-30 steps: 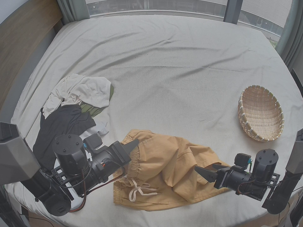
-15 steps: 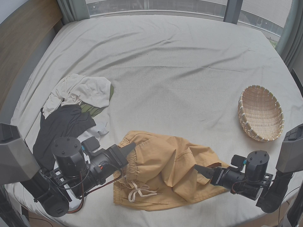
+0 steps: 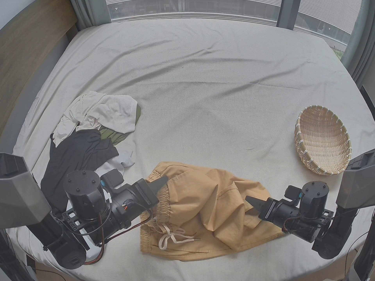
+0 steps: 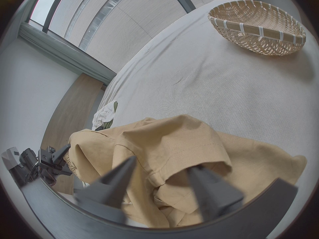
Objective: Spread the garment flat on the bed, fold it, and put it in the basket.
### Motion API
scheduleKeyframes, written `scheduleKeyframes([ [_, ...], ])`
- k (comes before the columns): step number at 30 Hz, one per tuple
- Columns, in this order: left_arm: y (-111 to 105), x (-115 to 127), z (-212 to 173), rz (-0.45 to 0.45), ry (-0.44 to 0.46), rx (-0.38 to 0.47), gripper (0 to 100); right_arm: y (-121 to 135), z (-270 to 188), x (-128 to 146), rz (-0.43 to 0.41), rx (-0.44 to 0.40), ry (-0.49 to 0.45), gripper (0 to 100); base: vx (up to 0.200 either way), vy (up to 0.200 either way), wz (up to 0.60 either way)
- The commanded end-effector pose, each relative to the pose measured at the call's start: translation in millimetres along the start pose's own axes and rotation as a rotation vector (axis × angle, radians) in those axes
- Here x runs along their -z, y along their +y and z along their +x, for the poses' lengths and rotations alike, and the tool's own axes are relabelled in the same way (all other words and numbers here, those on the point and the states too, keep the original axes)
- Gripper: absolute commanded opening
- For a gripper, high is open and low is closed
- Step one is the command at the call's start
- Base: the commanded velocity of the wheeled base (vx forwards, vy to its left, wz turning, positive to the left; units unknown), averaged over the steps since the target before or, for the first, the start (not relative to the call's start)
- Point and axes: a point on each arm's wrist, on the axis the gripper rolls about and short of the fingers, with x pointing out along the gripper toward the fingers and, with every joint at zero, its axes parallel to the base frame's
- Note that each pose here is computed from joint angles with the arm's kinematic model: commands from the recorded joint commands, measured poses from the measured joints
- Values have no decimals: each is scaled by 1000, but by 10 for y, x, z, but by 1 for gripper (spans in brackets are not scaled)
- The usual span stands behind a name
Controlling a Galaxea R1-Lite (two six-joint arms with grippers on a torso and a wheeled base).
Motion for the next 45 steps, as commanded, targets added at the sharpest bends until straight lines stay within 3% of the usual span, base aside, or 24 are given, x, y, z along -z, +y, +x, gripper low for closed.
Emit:
scheduleKeyframes([
  [1, 27, 19, 12, -2, 0, 0, 0, -2, 23, 22, 6, 1, 7, 0, 0, 0, 0],
  [7, 70, 39, 27, -3, -2, -8, 0, -4, 7, -1, 26, 0, 0, 0, 0, 0, 0],
  [15, 82, 50, 37, -3, -4, -6, 0, -143, -84, -314, 62, 38, -121, 0, 0, 0, 0],
  [28, 117, 62, 48, -3, -14, -31, 0, -149, -55, -253, 62, 5, -62, 0, 0, 0, 0],
  [29, 115, 61, 48, -2, -15, -30, 0, -146, -52, -254, 61, -5, -56, 100, 0, 0, 0],
  [45, 100, 53, 41, -1, -19, -25, 0, -175, 115, -10, 48, 17, 36, 100, 0, 0, 0],
])
